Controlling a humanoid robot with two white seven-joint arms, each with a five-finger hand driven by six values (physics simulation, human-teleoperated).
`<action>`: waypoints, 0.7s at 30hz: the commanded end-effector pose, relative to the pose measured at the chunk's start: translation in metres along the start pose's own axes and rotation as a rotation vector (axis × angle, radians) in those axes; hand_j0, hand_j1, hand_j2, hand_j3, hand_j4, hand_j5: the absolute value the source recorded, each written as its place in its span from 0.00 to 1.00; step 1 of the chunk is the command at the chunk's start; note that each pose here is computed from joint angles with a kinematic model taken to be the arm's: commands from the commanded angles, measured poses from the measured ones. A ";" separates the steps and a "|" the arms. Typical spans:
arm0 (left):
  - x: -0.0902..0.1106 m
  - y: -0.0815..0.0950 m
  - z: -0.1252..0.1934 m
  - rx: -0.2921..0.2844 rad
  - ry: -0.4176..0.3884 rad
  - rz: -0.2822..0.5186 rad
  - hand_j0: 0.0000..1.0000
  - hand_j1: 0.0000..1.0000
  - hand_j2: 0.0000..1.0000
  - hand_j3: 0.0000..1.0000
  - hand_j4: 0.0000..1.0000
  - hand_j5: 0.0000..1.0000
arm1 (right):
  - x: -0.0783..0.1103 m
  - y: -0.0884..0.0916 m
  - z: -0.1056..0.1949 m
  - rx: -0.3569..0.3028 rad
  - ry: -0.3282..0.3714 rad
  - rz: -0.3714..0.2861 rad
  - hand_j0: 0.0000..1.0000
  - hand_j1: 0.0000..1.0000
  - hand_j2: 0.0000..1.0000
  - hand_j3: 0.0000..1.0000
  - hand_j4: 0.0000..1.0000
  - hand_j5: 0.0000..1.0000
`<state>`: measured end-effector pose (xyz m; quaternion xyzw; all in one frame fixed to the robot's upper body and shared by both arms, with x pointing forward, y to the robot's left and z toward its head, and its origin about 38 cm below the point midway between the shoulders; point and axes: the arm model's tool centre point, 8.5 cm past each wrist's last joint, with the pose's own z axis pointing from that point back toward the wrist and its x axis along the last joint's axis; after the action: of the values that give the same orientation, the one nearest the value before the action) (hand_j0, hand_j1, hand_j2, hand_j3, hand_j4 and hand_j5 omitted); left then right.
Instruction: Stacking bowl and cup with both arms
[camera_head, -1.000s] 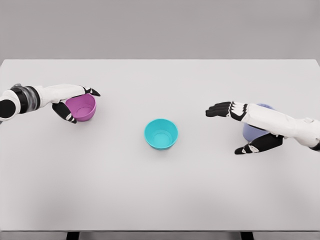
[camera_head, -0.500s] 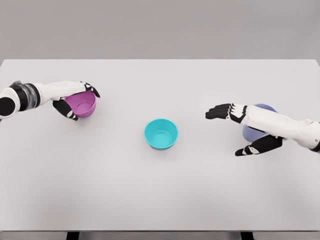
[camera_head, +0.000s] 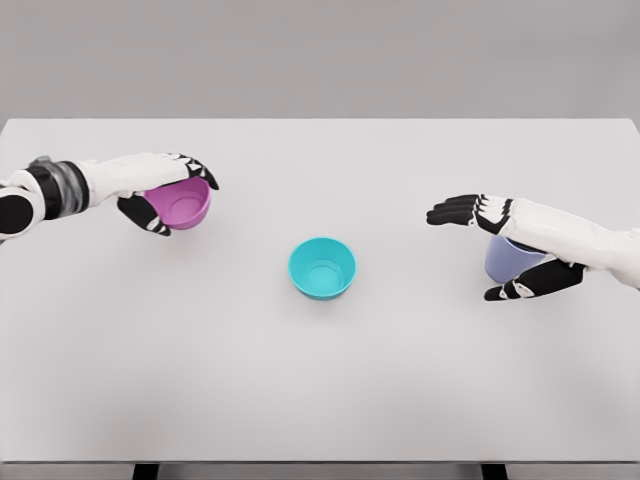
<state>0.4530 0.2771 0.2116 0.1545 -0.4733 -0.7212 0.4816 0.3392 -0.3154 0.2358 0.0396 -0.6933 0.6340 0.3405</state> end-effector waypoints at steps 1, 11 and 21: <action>0.007 0.002 0.001 0.007 -0.016 -0.011 0.71 0.71 0.71 0.71 0.71 0.71 | 0.000 -0.001 0.000 -0.007 -0.003 -0.007 1.00 1.00 1.00 1.00 1.00 1.00; 0.029 0.006 0.003 0.019 -0.073 -0.048 0.71 0.71 0.71 0.71 0.71 0.71 | 0.000 0.003 0.001 0.000 0.001 -0.014 1.00 1.00 1.00 1.00 1.00 1.00; 0.048 0.007 0.009 0.023 -0.121 -0.084 0.71 0.71 0.71 0.71 0.71 0.71 | -0.001 0.003 0.000 0.000 0.000 -0.016 1.00 1.00 1.00 1.00 1.00 1.00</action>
<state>0.4298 0.2440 0.2311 0.1384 -0.4999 -0.7423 0.4243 0.3377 -0.3153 0.2319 0.0430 -0.6913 0.6337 0.3443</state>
